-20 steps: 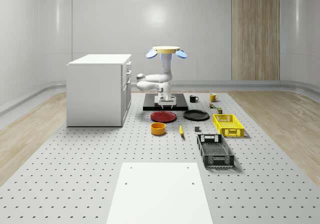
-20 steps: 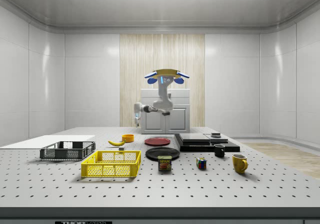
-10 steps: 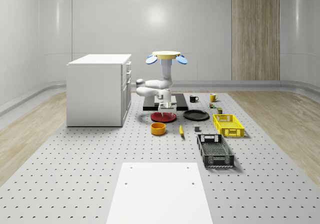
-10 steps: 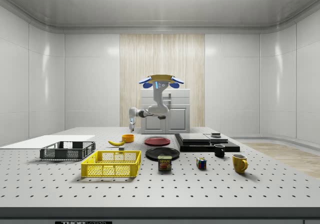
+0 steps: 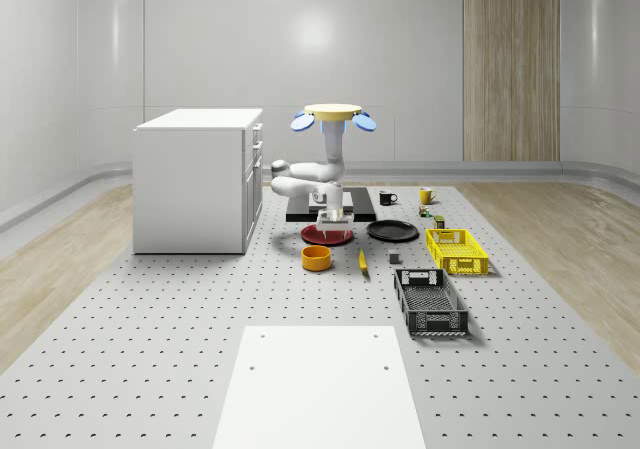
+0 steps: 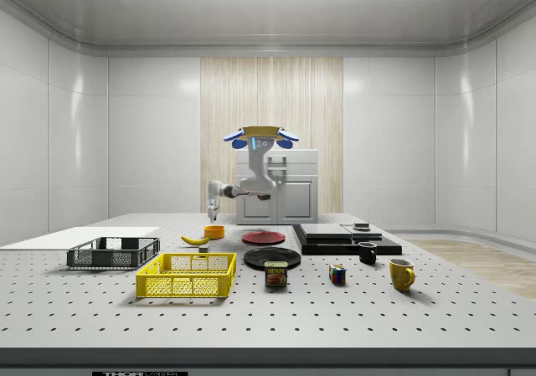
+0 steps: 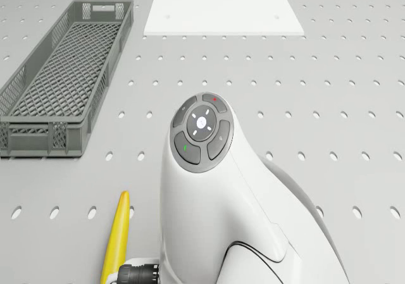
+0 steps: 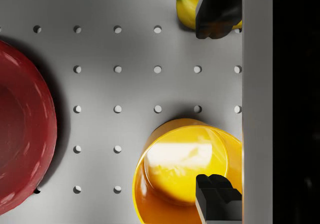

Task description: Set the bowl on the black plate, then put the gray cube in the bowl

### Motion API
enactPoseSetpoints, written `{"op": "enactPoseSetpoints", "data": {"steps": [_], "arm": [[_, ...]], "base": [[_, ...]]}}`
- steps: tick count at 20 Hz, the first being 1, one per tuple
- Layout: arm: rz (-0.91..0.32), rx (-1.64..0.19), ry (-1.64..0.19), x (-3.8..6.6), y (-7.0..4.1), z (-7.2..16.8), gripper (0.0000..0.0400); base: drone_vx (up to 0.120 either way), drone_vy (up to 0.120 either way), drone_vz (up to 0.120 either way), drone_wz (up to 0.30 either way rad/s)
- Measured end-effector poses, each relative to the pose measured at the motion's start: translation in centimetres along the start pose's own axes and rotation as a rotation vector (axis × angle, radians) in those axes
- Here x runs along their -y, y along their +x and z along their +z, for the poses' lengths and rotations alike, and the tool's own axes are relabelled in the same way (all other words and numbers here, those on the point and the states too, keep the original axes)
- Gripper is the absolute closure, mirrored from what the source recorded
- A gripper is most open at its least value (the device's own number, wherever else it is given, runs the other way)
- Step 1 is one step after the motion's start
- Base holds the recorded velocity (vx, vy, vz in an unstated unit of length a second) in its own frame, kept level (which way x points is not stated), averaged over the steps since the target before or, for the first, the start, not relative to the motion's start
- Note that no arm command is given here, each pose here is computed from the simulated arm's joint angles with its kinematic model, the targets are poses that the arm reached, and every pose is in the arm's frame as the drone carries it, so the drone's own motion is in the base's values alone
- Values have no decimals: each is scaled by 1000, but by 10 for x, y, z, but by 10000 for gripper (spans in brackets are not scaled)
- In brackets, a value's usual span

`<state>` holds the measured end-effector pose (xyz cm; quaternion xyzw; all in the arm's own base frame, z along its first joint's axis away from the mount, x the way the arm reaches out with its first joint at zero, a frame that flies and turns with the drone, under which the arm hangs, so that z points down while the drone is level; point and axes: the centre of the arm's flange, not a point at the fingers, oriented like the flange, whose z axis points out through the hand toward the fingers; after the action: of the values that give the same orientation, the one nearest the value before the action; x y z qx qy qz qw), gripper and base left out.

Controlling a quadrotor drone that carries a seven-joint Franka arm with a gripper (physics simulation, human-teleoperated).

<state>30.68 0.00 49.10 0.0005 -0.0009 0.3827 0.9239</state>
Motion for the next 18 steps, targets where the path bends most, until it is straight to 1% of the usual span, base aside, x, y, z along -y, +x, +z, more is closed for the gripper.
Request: {"op": "enactPoseSetpoints", "data": {"steps": [4, 10, 12, 18], "arm": [[0, 0, 0, 0, 0, 9, 0], [0, 0, 0, 0, 0, 18, 0], [0, 0, 0, -1, 1, 20, 0], [0, 0, 0, -12, 12, 22, 0]], "base": [[0, 0, -10, 0], [0, 0, -113, 0], [0, 0, 0, 0], [0, 0, 0, 0]]}}
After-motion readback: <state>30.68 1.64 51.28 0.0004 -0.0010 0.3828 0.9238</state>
